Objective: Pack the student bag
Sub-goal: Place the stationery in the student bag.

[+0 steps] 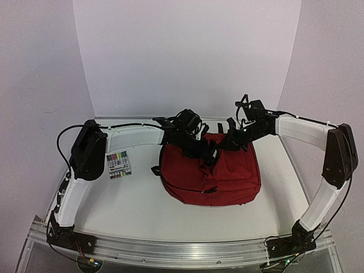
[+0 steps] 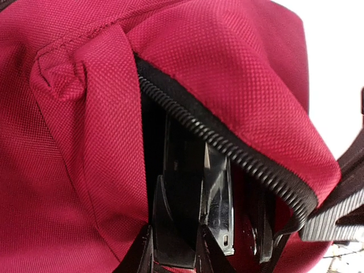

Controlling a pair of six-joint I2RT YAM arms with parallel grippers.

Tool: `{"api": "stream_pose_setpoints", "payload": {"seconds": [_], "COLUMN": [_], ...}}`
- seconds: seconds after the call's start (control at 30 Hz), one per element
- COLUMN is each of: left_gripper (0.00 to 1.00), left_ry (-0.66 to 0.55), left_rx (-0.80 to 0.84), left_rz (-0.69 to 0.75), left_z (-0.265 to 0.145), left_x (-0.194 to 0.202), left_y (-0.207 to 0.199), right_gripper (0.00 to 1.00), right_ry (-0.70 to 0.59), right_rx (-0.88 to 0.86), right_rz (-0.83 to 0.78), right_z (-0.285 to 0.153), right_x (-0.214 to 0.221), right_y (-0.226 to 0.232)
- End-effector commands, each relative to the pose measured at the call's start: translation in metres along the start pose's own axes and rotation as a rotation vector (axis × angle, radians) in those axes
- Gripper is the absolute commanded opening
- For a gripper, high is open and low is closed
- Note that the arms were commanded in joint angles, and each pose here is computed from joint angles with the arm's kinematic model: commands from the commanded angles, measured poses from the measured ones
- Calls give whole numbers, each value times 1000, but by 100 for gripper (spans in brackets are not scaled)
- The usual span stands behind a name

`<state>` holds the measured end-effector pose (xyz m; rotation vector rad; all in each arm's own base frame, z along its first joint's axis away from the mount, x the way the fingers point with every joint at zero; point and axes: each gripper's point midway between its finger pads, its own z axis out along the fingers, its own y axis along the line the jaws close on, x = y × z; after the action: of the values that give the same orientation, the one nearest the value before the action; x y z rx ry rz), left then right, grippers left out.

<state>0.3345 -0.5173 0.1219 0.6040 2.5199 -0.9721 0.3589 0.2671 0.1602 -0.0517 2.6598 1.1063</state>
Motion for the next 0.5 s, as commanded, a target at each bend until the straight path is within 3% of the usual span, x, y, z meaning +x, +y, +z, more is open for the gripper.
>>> {"api": "stream_pose_setpoints", "payload": {"seconds": [0.0,0.13,0.27,0.33,0.47], "left_gripper": [19,24,24,24,13], "left_ry": [-111,-100,-85,-100,-104], "left_rx": [362,438,408,305,-8], "left_rz": [94,107,108,103,76], "left_z": [-35,-37,-33,-29,-25], "left_x": [-30,-26,-24,-29,-37], "left_y": [-86,-96,-91,-77,-30], "right_gripper": [0,0,0,0,0], "right_ry": [-24,-36,-60,-75,-80], "right_rx": [-60,-19,31,58,61], "right_rz": [-47,-44,-54,-57,-25], "right_z": [-8,-9,-15,-20,-27], "right_x": [-13,-11,-11,-13,-11], "right_y": [22,12,4,2,6]}}
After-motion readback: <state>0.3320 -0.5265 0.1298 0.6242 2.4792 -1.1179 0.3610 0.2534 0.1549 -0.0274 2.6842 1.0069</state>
